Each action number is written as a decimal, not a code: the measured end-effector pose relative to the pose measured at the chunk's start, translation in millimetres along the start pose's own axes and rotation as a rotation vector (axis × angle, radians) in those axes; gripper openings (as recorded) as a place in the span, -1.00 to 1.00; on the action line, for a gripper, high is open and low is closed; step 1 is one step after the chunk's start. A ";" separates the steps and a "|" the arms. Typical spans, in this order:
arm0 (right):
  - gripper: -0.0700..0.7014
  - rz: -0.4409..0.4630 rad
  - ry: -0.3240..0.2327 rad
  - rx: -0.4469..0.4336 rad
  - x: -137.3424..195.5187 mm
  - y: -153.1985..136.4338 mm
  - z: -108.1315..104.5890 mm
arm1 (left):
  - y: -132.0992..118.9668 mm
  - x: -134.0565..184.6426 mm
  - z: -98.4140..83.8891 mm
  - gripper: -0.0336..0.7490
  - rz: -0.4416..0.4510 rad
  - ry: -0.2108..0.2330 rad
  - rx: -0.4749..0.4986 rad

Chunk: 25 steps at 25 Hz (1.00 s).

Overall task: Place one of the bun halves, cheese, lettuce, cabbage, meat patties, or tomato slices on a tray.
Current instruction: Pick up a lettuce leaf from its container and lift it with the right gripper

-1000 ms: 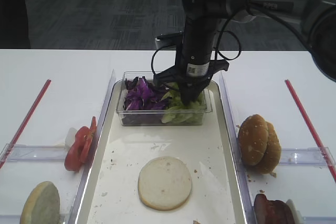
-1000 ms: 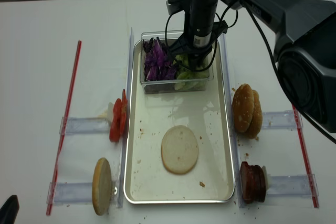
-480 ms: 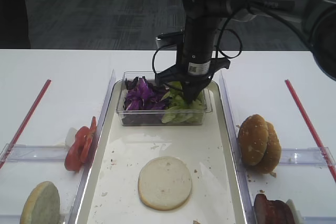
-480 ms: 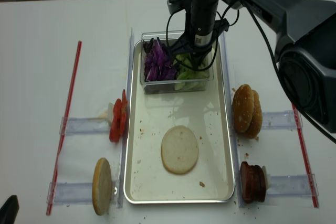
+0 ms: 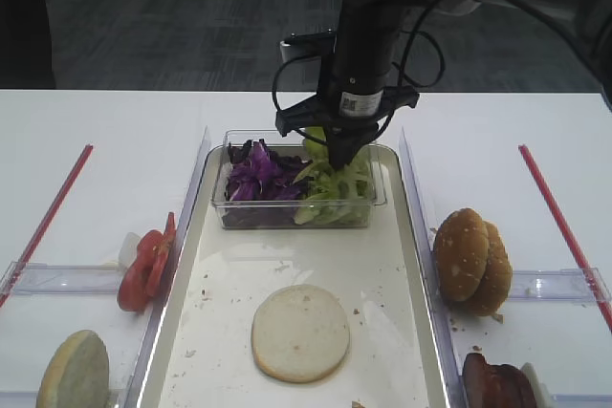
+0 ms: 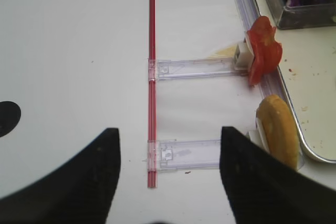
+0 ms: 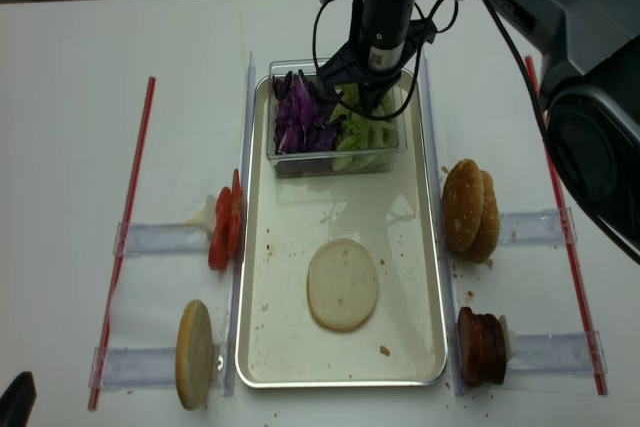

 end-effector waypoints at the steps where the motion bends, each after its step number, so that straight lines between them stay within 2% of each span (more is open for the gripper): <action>1: -0.77 -0.006 0.001 -0.003 -0.4 3.1 0.7 | 0.0 0.0 0.0 0.16 0.000 0.000 0.000; 9: -0.77 -0.071 0.012 -0.023 -2.9 36.9 6.7 | 0.0 0.0 0.0 0.16 0.000 0.000 0.000; 18: -0.77 -0.068 0.021 -0.034 -1.0 39.8 8.7 | 0.0 0.0 0.0 0.16 0.000 0.000 0.000; 25: -0.77 -0.044 0.042 -0.023 19.2 49.6 3.6 | 0.0 0.0 0.0 0.16 0.000 0.000 0.000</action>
Point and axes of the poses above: a point on each arm's last joint axis where the gripper is mounted, y pointing back along that axis away from the gripper, z along the wrist's bending axis when the last joint is at zero, x = y × z, the point moved 9 cm from there along -y, pointing out along that axis toward the gripper, and after that the axes turned 15 degrees about -y, right-handed, at the moved point
